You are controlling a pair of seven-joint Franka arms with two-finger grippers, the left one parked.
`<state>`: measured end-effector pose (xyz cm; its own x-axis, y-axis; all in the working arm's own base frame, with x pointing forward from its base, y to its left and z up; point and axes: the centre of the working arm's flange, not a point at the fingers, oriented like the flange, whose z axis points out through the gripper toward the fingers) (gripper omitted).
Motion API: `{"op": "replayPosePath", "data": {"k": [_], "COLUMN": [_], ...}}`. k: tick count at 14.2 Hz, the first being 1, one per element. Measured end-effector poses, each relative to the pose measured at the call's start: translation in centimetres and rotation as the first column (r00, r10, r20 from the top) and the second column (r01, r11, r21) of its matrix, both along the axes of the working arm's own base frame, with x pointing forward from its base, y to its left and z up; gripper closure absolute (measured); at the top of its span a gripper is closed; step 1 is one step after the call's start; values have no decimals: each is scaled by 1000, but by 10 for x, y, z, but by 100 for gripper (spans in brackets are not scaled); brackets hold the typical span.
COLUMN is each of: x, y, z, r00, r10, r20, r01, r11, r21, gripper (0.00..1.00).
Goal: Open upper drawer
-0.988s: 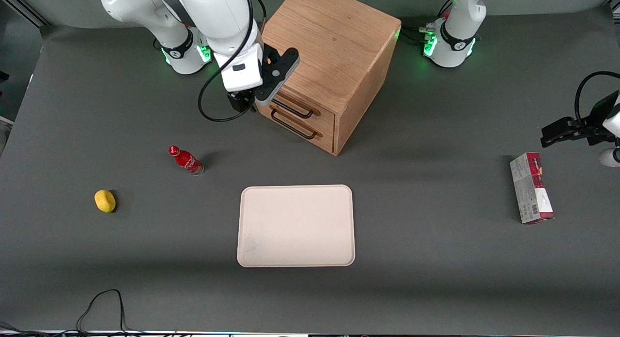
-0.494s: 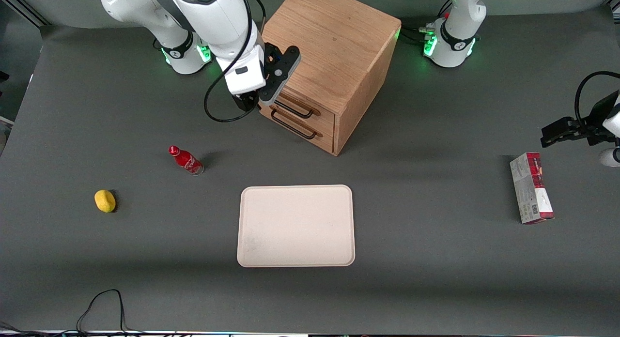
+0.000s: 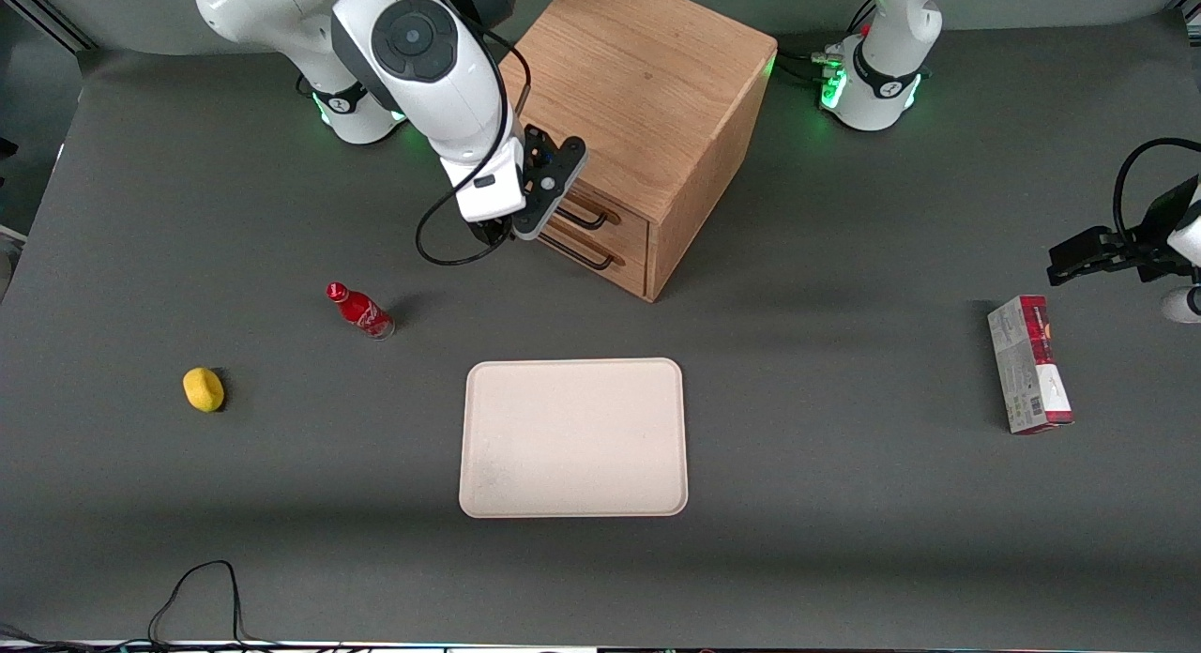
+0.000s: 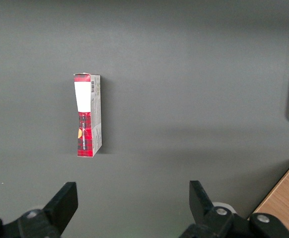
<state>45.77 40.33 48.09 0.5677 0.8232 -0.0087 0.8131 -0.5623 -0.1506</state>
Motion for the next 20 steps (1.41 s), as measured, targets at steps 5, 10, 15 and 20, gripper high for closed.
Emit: {"op": "replayPosePath", "data": {"k": [5,10,15,20], "x": [-9,-11,-10,-10], "y": [3,2,0,2], "z": [-34,-48,-59,-69], "r00": [1000,1000,1000,1000], "r10": [7,4,4,8], "r20": [3,13,23,19], "r01": [-7,-4,-4,-8], "r11": [1000,1000,1000,1000], "r21": [-3,-1,-5,-13], "gripper": [0,0,0,0]}}
